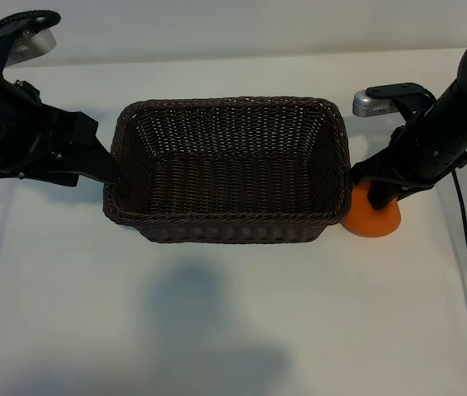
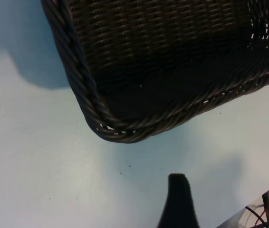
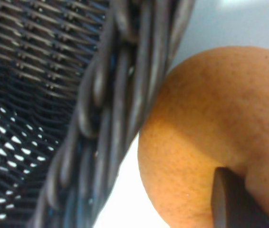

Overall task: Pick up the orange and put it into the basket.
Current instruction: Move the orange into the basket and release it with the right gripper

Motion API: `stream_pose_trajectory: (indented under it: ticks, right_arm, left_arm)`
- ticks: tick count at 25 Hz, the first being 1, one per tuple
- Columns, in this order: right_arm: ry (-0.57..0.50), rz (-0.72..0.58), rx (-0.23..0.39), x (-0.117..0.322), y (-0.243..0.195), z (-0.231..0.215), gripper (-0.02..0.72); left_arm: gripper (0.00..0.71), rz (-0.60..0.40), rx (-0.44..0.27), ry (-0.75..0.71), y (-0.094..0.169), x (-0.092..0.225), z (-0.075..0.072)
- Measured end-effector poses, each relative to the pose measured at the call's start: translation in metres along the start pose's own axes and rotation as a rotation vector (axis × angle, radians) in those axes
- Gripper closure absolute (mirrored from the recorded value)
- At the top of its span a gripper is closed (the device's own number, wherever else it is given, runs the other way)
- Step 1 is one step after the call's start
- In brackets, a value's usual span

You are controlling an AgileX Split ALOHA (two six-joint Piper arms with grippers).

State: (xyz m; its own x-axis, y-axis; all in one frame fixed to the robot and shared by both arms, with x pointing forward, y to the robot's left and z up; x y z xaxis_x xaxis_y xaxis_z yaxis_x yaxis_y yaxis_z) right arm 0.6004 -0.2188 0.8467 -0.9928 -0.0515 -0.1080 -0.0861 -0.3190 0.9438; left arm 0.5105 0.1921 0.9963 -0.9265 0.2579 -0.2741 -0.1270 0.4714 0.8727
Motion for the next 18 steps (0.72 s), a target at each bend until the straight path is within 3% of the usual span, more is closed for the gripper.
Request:
stream_pose_trajectory:
  ticks: [5,12,18]
  right_arm:
    - [0.029,0.012,0.008,0.000,0.023,0.006,0.608]
    - [0.042,-0.015,0.102,0.006,0.062,0.003,0.609]
    - [0.061,-0.104,0.108,0.008,0.098,0.013,0.610]
  left_arm:
    - [0.138,0.000,0.000,-0.002,0.000,0.000,0.000]
    - [0.139,0.000,0.000,-0.002,0.000,0.000,0.000]
    - [0.139,0.000,0.000,-0.002,0.000,0.000,0.000]
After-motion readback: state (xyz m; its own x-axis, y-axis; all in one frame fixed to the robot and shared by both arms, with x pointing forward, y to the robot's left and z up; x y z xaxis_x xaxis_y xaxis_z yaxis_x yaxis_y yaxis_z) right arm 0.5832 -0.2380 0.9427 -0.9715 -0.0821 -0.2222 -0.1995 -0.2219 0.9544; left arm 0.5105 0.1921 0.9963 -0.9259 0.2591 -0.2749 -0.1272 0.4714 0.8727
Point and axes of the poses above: a point on each arm's last joint axis where the gripper is mounted, y pointing back along that axis away from the gripper, z along the wrist's bending axis when the last joint is at zero, x = y × z, the point moved 8 cm from there along -y, pointing out along that axis toward the gripper, and after that the axes turned 7 degrees about -y, right-handed, at the moved point
